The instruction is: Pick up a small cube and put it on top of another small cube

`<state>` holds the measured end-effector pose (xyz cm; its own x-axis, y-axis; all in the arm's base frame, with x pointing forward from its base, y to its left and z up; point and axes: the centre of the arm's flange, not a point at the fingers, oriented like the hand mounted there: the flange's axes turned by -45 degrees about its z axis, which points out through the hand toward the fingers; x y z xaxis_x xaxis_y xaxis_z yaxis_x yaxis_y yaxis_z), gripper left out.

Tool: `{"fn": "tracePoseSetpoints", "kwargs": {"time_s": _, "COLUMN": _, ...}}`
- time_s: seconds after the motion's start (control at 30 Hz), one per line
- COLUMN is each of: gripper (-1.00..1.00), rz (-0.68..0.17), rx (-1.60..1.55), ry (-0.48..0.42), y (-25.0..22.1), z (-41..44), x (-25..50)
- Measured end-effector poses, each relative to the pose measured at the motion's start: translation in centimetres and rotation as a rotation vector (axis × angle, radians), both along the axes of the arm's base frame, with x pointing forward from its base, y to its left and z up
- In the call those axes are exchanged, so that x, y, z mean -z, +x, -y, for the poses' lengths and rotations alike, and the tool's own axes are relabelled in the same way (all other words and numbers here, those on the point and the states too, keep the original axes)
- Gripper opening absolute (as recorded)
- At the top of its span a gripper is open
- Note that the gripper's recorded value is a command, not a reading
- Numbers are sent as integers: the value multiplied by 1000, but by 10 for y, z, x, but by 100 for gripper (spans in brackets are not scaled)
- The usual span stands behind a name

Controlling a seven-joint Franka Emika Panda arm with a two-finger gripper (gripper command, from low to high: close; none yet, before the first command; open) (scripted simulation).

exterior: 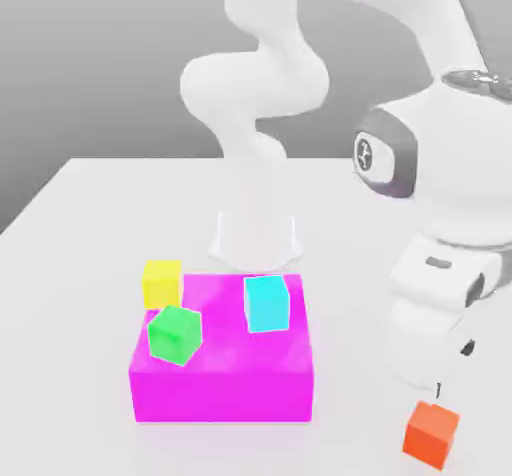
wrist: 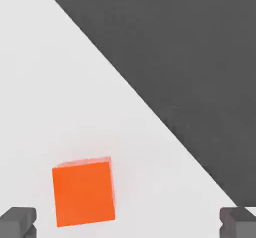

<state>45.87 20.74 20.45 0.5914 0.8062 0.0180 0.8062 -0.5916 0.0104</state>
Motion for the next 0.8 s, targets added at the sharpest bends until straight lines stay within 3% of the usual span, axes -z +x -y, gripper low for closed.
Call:
{"fn": "tracePoseSetpoints", "kwargs": {"time_s": 0.13, "gripper": 0, "rz": -18, "rx": -24, "ry": -8, "y": -4, "z": -4, "x": 57}}
{"fn": "tracePoseSetpoints", "kwargs": {"time_s": 0.17, "gripper": -100, "rz": -18, "rx": -24, "ry": -8, "y": -5, "z": -4, "x": 69}}
{"fn": "tracePoseSetpoints", "kwargs": {"time_s": 0.4, "gripper": -100, "rz": -19, "rx": -25, "ry": -9, "y": -5, "z": -4, "x": 72}}
{"fn": "tracePoseSetpoints", "kwargs": {"time_s": 0.8, "gripper": -100, "rz": -21, "rx": 205, "ry": -6, "y": -23, "z": 63, "x": -49}}
